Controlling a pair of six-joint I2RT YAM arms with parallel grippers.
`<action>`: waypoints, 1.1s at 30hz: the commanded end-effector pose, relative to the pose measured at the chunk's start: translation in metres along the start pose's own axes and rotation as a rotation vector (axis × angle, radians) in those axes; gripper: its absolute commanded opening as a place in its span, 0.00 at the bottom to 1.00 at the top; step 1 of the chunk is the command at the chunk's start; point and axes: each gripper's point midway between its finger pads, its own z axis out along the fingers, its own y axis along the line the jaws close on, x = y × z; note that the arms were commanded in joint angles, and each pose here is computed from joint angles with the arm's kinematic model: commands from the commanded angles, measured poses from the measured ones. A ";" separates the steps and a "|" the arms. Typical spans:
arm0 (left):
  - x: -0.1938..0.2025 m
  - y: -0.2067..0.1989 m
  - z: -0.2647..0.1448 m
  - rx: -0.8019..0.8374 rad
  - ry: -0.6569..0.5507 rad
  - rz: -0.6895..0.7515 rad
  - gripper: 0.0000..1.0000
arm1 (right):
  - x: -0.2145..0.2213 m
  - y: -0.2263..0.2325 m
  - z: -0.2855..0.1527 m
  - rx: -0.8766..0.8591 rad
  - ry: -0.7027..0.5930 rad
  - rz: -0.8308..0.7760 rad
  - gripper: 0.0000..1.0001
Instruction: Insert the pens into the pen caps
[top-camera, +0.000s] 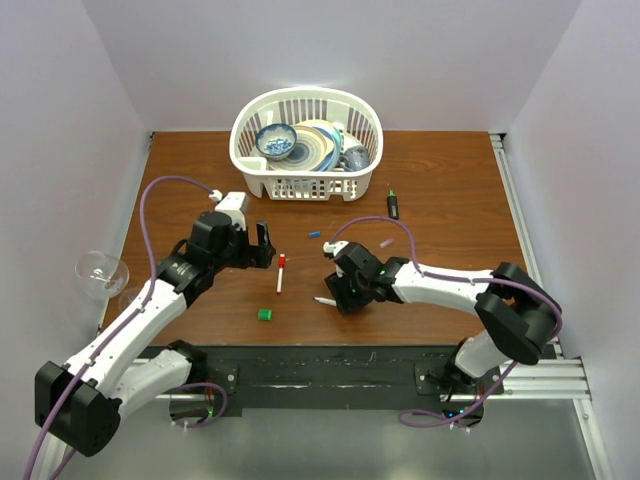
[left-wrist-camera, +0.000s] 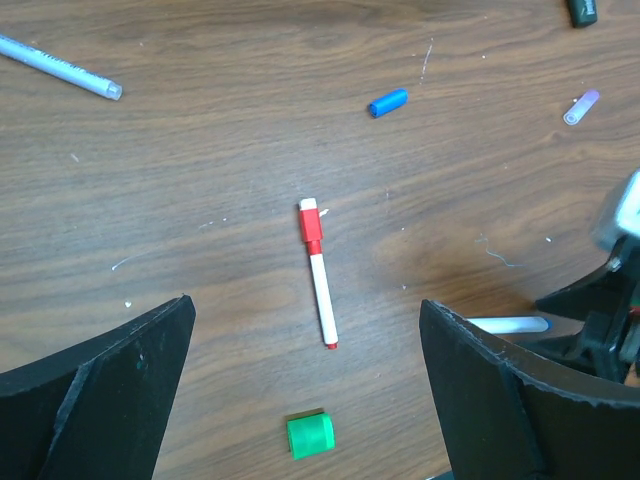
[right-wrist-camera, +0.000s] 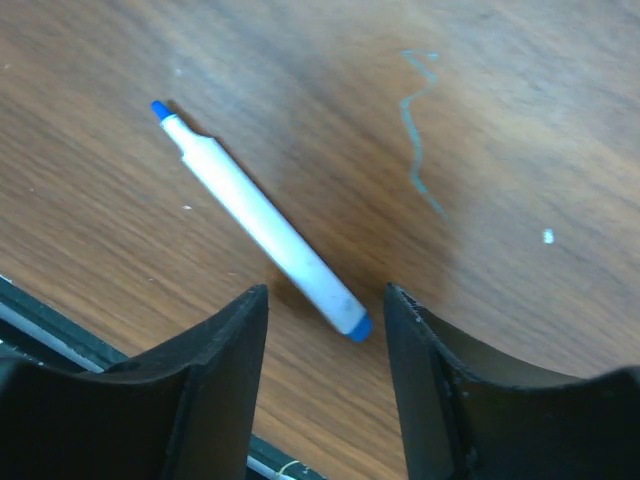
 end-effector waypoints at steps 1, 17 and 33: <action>-0.013 -0.007 -0.004 0.043 -0.056 0.025 1.00 | -0.006 -0.002 0.001 0.103 -0.026 0.016 0.45; 0.009 -0.054 -0.001 0.285 0.034 -0.229 0.91 | -0.017 0.024 -0.012 0.102 -0.217 0.176 0.00; 0.033 -0.123 0.038 0.456 0.135 -0.299 0.78 | -0.089 0.077 -0.074 -0.206 -0.514 0.319 0.00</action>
